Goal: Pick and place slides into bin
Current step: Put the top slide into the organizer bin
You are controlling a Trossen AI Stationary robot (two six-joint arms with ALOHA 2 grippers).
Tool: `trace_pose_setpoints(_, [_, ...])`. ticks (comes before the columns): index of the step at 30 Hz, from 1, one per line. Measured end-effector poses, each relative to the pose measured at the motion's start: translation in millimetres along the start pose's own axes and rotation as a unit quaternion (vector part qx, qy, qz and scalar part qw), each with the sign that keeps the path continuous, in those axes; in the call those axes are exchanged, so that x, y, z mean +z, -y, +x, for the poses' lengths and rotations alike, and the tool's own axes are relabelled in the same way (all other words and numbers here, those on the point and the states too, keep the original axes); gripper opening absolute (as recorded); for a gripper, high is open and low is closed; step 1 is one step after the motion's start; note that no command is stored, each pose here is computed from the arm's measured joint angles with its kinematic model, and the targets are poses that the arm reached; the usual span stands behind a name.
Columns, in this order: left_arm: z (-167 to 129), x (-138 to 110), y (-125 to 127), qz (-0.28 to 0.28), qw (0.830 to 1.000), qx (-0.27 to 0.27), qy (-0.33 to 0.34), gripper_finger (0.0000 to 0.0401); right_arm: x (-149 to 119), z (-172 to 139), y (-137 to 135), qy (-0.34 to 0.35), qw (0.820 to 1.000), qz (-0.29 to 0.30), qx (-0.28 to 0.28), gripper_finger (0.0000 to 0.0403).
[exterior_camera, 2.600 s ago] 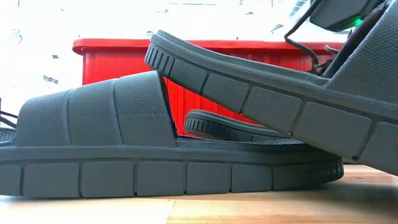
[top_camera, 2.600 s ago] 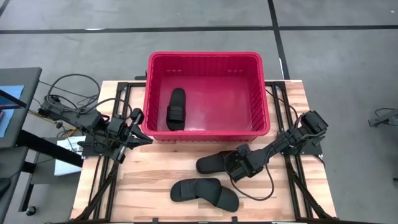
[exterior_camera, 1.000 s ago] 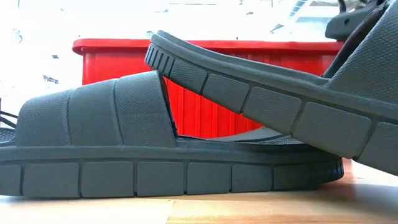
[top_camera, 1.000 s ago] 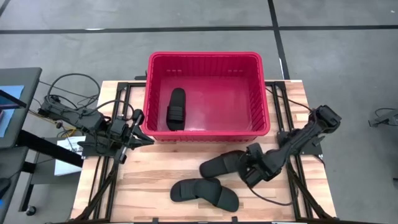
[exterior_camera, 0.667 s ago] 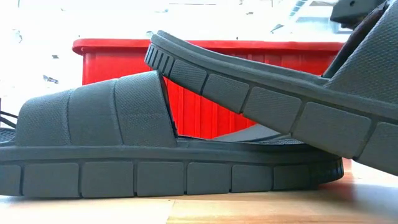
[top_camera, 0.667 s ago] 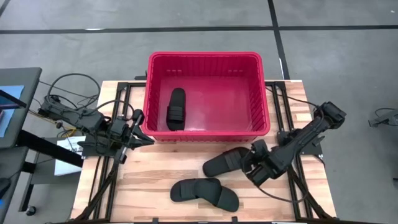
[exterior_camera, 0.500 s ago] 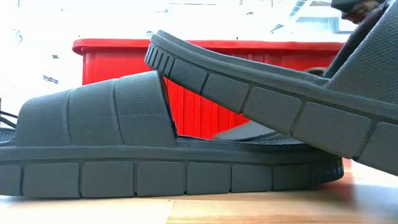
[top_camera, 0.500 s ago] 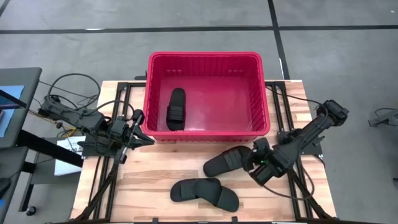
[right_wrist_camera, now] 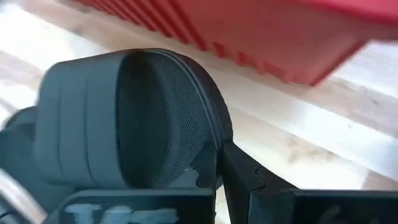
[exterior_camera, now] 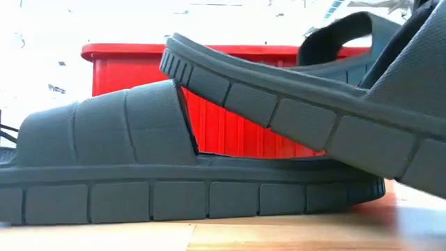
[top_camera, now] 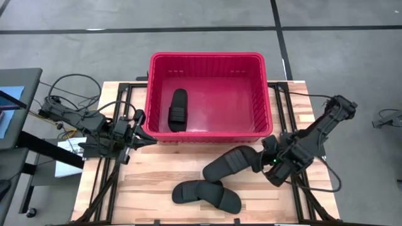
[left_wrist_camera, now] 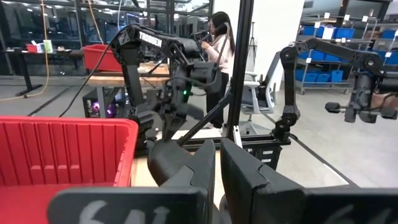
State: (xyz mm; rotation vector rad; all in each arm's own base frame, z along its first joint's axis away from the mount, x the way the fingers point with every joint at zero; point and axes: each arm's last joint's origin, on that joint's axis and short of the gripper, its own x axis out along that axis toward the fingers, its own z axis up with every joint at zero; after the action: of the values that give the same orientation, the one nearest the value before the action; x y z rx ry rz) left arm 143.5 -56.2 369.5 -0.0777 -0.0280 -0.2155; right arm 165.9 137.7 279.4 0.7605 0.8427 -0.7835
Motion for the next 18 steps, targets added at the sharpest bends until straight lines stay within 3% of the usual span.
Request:
trace_pose_setpoints(9, [0.0, 0.0, -0.6, 0.000, 1.000, 0.010, 0.001, 0.0015, 18.4, -32.5, -11.9, 0.060, 0.995, -0.027, 0.072, 0.0000])
trace_pose_setpoints(18, [0.0, 0.0, -0.8, 0.000, 1.000, 0.013, 0.001, 0.0015, 35.0, -42.0, -15.5, 0.149, 0.985, -0.022, 0.081, 0.0000])
